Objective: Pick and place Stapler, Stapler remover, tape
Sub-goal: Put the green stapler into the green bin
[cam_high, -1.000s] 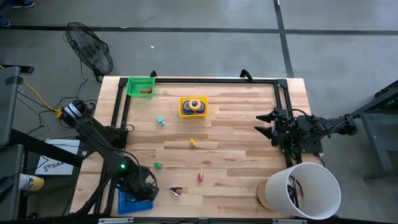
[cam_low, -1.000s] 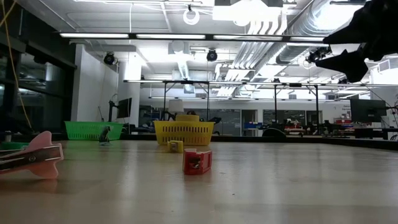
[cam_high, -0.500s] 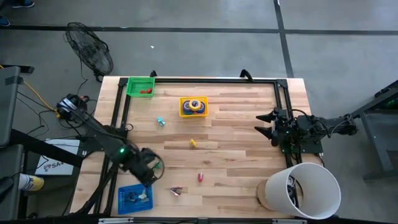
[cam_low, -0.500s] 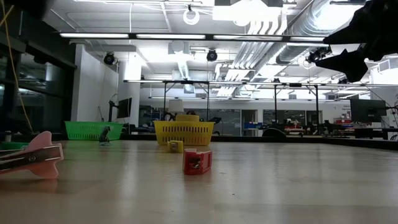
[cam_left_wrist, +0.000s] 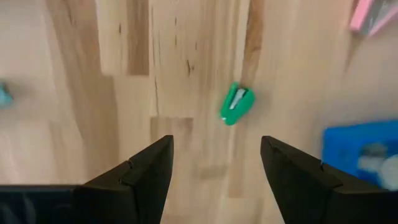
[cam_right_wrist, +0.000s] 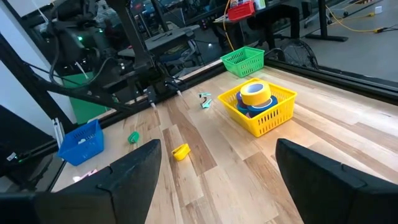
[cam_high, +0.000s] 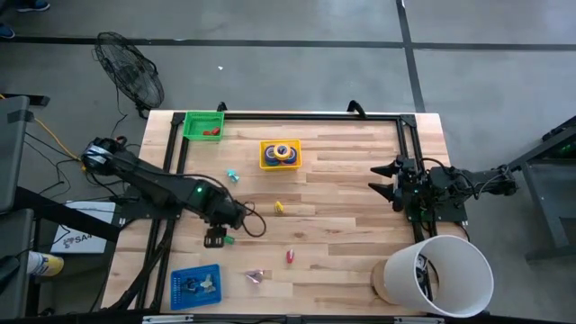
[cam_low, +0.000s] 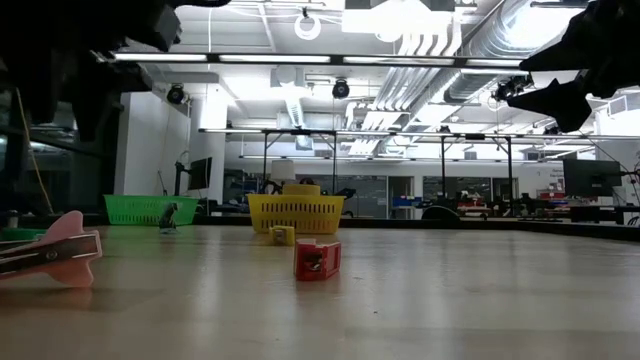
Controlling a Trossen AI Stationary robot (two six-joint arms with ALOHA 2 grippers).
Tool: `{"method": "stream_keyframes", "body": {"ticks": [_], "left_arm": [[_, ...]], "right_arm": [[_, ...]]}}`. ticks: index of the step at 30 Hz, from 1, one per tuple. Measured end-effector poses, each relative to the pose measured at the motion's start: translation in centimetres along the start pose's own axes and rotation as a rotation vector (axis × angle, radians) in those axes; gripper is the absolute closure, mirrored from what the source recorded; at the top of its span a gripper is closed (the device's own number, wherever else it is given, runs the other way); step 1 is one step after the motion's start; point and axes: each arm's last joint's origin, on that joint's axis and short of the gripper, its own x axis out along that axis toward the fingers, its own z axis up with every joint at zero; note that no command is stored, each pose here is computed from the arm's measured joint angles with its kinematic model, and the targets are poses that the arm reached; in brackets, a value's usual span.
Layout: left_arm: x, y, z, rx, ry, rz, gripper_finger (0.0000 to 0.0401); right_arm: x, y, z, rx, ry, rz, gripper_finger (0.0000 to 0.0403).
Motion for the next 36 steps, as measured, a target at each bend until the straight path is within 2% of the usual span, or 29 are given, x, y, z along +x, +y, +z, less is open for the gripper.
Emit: {"method": "stream_keyframes", "body": {"ticks": [4, 8, 17, 32, 36], "left_arm": [[1.2, 0.6, 0.6, 0.146, 0.032, 0.001, 0.0165], [3.3, 0.9, 0.4, 0.226, 0.054, -0.055, 0.0165], [6.3, 1.1, -0.5, 0.262, 0.021, -0.130, 0.0165], [7.9, 1.1, -0.8, 0.334, -0.065, -0.155, 0.0165], [8.1, 0.3, -1.1, 0.397, -0.060, -0.161, 0.0165]], "right_arm": [[0.0, 0.0, 0.0, 0.000, 0.000, 0.000, 0.0096], [0.0, 0.0, 0.0, 0.000, 0.000, 0.000, 0.0096], [0.0, 0.0, 0.0, 0.000, 0.000, 0.000, 0.0096], [0.0, 0.0, 0.0, 0.000, 0.000, 0.000, 0.0096], [0.0, 0.0, 0.0, 0.000, 0.000, 0.000, 0.0096]]}}
